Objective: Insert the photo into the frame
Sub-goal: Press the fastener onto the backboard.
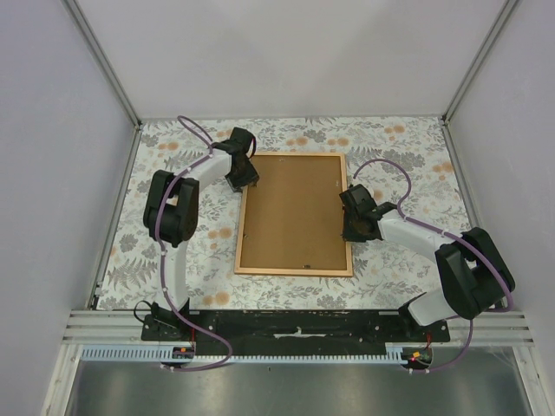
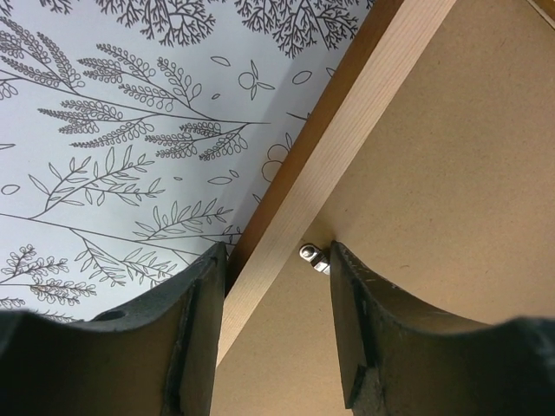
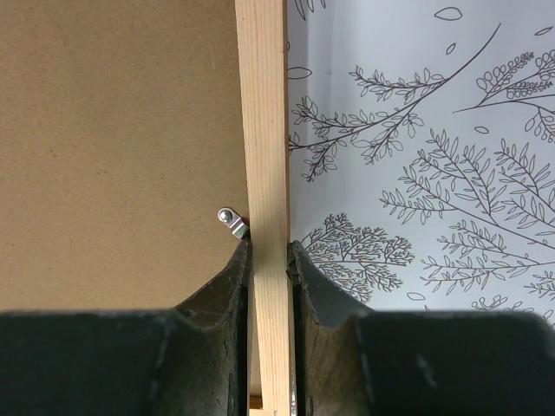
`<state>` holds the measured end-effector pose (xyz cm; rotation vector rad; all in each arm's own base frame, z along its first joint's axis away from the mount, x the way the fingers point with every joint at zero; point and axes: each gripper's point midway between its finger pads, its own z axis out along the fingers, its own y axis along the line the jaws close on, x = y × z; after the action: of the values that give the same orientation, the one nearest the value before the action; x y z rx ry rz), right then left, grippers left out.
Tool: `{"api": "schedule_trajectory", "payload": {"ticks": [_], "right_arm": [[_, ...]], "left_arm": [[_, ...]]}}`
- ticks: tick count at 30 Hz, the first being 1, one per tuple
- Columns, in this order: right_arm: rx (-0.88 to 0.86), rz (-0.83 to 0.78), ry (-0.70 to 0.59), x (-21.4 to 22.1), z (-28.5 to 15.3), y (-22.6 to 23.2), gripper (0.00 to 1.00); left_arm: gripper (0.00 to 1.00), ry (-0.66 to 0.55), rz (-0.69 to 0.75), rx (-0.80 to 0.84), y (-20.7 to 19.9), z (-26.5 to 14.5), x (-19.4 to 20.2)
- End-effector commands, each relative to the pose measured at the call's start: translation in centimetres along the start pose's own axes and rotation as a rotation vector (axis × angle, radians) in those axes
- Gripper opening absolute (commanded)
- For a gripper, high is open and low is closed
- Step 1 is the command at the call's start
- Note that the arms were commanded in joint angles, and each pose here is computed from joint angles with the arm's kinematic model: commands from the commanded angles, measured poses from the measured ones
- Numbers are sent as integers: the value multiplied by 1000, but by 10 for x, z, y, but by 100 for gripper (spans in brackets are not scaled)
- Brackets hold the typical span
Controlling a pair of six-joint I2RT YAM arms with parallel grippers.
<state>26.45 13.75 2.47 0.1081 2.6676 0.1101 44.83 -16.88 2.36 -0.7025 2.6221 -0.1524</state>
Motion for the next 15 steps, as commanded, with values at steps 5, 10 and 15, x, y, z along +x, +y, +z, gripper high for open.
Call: {"api": "schedule_trajectory", "payload": {"ticks": [5,10,15], "right_arm": [[-8,25,5,-1,6,5,0],[-8,23,8,0,7,5,0],[-5,23,10,0,9,5,0]], "left_arm": [[40,94,101,-87,32,3,34],[32,74,148,-99,35,2,30],[53,70,236,-69,30,-1,26]]}}
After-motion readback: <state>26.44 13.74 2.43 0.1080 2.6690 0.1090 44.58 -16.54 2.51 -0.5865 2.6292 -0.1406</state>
